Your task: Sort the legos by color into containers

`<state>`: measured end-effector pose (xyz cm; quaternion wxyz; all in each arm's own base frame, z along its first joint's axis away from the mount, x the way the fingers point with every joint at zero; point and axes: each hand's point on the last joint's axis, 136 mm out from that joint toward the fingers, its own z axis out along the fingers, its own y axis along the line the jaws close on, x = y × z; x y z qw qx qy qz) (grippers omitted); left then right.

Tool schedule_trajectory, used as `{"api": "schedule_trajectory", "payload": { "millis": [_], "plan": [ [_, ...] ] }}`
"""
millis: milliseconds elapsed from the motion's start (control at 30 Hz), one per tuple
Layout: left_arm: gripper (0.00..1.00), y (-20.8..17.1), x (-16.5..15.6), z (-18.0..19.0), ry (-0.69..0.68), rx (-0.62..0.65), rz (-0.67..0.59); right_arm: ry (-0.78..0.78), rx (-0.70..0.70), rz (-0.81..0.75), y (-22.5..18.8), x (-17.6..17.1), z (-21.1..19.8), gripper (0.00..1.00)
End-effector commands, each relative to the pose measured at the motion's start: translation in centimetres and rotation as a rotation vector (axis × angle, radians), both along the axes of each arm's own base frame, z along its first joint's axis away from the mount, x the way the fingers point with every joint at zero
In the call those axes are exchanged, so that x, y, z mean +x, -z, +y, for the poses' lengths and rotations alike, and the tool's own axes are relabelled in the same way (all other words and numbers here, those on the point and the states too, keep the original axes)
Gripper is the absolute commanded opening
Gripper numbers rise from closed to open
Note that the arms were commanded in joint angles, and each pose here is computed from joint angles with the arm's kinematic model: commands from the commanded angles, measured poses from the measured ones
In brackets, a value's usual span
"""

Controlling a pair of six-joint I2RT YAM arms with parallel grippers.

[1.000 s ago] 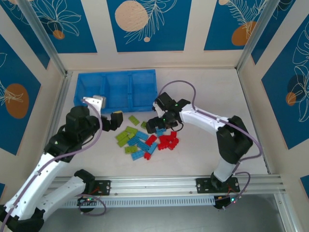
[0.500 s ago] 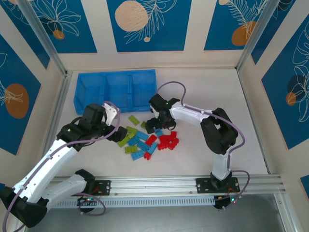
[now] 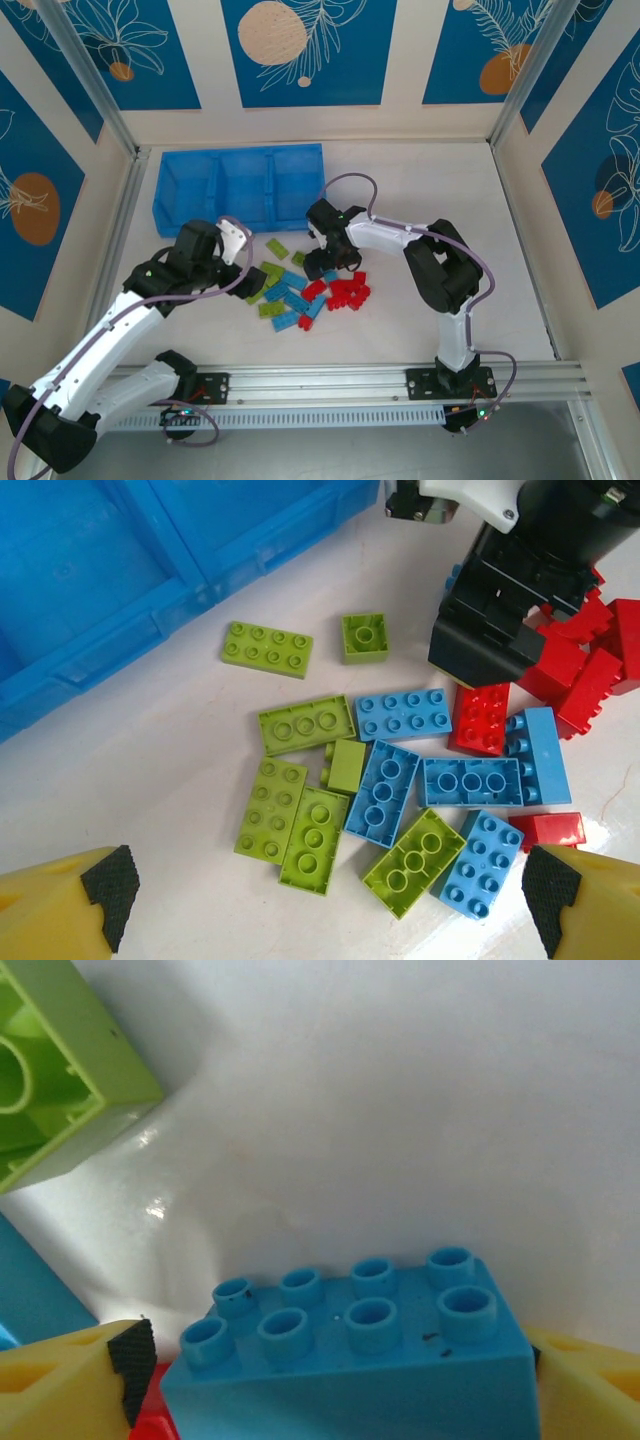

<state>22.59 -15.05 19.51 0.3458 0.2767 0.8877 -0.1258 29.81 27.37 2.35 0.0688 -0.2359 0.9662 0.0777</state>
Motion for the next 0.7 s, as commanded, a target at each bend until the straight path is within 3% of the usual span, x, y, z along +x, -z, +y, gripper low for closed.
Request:
{"api": "schedule_trajectory", "payload": {
  "millis": [0, 133, 400, 667],
  "plan": [
    [1.0, -0.3, -0.4, -0.8, 0.047, -0.031, -0.016, -0.048, 0.021, -0.029, 0.0, 1.0, 0.7, 0.87],
    [1.0, -0.5, -0.4, -0.8, 0.052, -0.033, -0.024, -0.093, 0.033, -0.047, 0.2, 1.3, 1.0, 0.82],
    [1.0, -0.4, -0.4, -0.6, 0.049, -0.028, -0.033, -0.094, 0.07, -0.072, -1.0, 1.3, 1.5, 0.6],
    [1.0, -1.2, 0.2, 0.2, -0.004, -0.027, -0.077, 0.024, 0.203, -0.395, -11.8, 3.6, 1.8, 0.52]
  ]
}}
